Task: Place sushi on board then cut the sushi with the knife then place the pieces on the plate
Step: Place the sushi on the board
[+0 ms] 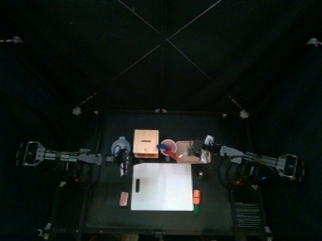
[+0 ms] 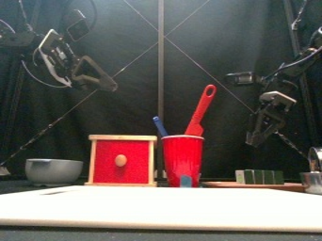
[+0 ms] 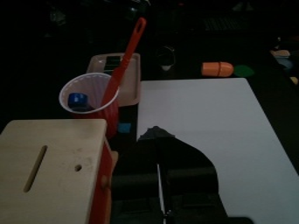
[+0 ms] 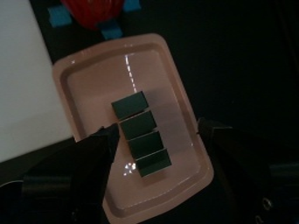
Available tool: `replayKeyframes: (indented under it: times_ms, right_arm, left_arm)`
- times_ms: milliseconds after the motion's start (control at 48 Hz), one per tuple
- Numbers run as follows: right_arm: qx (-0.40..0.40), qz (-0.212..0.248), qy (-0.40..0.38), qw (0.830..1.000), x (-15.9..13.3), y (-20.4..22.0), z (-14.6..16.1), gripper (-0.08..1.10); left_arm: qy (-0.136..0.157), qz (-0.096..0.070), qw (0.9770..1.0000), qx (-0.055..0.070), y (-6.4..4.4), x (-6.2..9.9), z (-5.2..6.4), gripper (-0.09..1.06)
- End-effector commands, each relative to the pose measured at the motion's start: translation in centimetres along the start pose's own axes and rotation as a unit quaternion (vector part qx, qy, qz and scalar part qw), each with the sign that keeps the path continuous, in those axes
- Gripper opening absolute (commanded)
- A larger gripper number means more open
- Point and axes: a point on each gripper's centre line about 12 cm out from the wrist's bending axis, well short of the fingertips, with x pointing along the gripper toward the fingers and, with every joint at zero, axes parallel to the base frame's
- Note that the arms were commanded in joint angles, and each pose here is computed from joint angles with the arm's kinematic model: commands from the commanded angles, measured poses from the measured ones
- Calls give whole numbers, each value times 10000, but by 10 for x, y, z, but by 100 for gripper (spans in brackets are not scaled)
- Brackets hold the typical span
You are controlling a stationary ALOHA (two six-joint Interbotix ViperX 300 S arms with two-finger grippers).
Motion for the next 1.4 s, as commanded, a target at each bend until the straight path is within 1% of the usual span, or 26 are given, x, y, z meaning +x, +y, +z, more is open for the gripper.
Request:
replayKeyframes:
  times_ms: [21, 229, 438, 500, 562, 667, 729, 854, 1083, 1250, 1396]
  right_arm:
    - [1, 34, 56, 10000, 6, -4, 5, 100]
    - [-82, 238, 378, 9990, 24, -5, -2, 100]
    - [-35, 302, 497, 9983, 40, -12, -6, 99]
    - [-23, 309, 527, 9981, 44, -12, -7, 97]
    - [-10, 330, 593, 9977, 48, -11, -10, 93]
    - [26, 385, 696, 9968, 52, -9, -14, 78]
    - [72, 415, 726, 9965, 52, -7, -14, 67]
    - [363, 417, 624, 9965, 42, -9, -7, 52]
    - [1310, 585, 265, 9893, 5, -10, 14, 52]
    - [2165, 661, 71, 9740, -22, -5, 21, 52]
    - [2596, 820, -44, 9622, -37, 18, 25, 52]
  left_arm:
    - [-72, 59, 10000, -2, 4, 1, 5, 1]
    - [-56, 65, 10000, 15, 4, 0, 3, 1]
    - [-48, 69, 10000, 20, 5, 0, 2, 1]
    - [-48, 69, 10000, 20, 5, 0, 2, 1]
    - [-40, 69, 10000, 20, 5, 0, 2, 1]
    - [-55, 72, 10000, 13, 5, 0, 3, 1]
    - [-32, 69, 10000, 20, 4, 0, 1, 1]
    - [-39, 79, 10000, 10, 5, -1, 1, 1]
    - [-131, 84, 9999, 13, 5, -3, 6, 1]
    - [-177, 90, 9998, -1, 5, -6, 8, 1]
    - [-209, 78, 9998, 12, 4, -7, 9, 1]
